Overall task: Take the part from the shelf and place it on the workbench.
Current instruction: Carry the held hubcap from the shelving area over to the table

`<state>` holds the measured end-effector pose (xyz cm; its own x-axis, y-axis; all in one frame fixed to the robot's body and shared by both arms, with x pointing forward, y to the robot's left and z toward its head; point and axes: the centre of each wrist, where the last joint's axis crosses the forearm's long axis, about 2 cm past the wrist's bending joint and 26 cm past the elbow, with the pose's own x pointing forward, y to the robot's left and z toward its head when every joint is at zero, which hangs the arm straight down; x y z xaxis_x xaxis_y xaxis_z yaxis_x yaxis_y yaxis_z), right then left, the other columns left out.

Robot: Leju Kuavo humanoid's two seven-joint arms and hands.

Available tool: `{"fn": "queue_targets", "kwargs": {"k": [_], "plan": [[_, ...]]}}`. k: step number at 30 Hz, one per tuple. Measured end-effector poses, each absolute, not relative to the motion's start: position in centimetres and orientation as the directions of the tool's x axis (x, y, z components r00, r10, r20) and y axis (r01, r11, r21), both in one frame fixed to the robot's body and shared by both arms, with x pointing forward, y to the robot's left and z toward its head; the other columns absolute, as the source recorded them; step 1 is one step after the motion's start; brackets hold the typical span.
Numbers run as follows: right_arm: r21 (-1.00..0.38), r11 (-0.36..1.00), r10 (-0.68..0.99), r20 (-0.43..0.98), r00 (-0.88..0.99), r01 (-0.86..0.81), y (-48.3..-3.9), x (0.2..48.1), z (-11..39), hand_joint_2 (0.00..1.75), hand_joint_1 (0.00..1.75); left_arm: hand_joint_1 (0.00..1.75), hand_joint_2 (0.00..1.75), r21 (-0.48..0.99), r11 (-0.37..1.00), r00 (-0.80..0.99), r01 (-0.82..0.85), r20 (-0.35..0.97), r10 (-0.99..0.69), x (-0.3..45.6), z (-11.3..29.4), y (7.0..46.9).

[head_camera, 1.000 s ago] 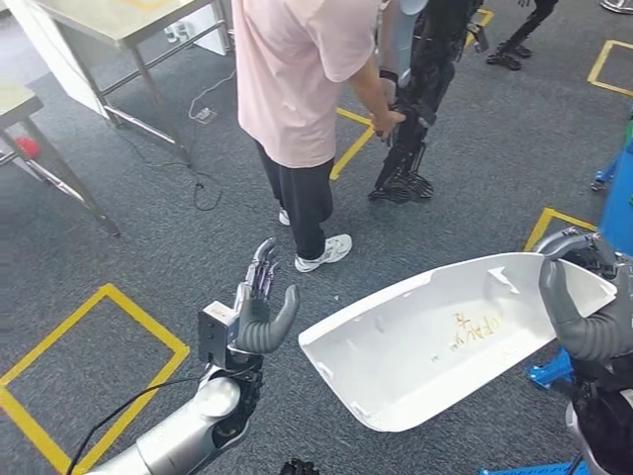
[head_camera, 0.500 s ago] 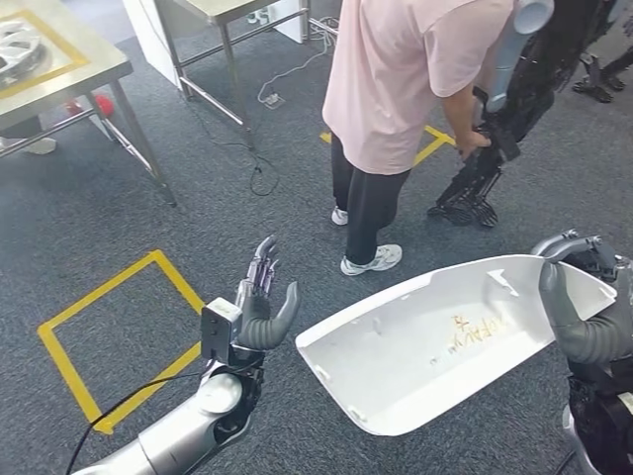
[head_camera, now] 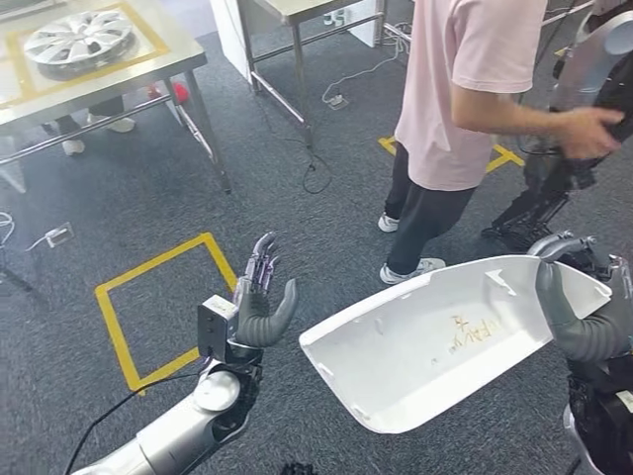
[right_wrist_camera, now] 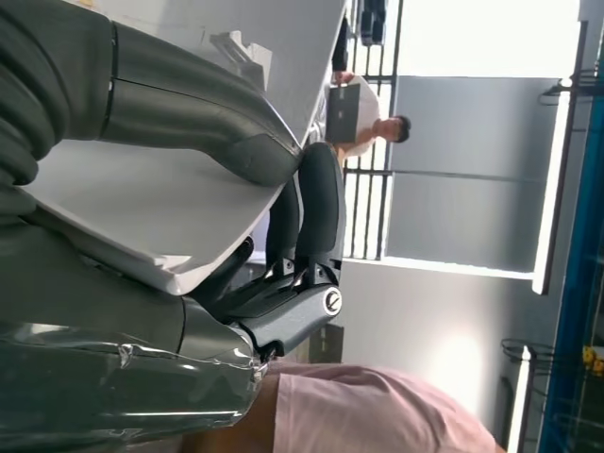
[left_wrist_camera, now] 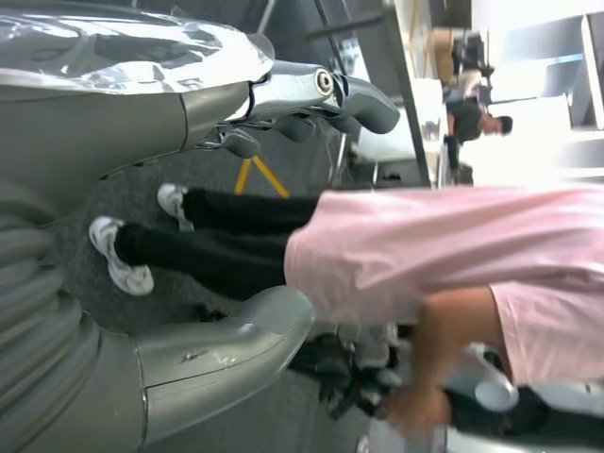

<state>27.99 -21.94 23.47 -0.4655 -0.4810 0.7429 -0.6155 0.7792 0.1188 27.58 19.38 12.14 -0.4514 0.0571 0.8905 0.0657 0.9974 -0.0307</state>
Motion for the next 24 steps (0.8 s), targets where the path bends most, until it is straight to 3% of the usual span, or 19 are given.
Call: {"fn": "queue_targets", "kwargs": {"k": [24], "plan": [[0.131, 0.780, -0.472, 0.766, -0.437, -0.611, -21.90, 27.71, 22.61, 1.75, 1.75, 0.00, 1.75, -0.035, 0.997, -0.431, 0.064, 0.900, 0.059, 27.24, 11.88, 19.13]]}}
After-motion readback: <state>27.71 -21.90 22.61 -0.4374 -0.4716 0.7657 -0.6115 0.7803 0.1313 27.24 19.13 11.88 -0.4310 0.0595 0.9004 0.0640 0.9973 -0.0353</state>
